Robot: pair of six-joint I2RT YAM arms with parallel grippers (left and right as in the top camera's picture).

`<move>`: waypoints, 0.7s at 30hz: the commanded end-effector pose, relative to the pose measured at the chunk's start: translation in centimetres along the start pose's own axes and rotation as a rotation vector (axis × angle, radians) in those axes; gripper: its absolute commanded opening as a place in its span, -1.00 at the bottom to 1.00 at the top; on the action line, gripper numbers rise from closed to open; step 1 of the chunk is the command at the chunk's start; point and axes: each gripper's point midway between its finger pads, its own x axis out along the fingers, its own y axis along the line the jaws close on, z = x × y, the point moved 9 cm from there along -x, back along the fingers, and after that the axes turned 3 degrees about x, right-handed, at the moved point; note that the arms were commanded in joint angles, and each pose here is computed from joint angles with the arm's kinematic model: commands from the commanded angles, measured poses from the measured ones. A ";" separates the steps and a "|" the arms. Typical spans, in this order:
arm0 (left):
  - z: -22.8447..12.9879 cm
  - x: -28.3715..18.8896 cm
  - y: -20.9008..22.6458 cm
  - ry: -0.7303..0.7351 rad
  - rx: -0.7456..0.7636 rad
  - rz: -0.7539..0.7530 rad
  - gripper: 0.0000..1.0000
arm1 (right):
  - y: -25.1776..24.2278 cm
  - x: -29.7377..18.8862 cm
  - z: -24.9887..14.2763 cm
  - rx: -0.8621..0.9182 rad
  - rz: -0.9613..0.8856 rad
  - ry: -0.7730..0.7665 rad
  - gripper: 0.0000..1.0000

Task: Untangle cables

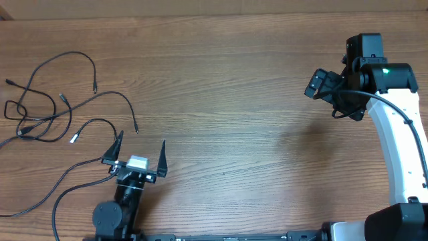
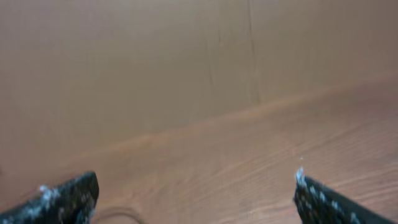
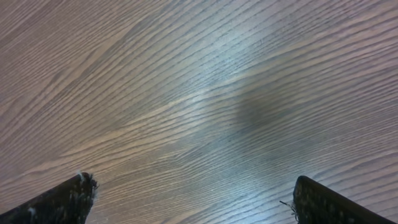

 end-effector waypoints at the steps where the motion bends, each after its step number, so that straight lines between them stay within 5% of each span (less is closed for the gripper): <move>1: -2.3 -0.2 0.3 0.147 0.020 0.051 1.00 | -0.1 0.1 0.0 -0.003 0.000 0.000 1.00; 21: -1.9 -0.2 0.2 0.108 -0.013 0.015 1.00 | -0.1 0.1 0.0 -0.003 0.000 0.000 1.00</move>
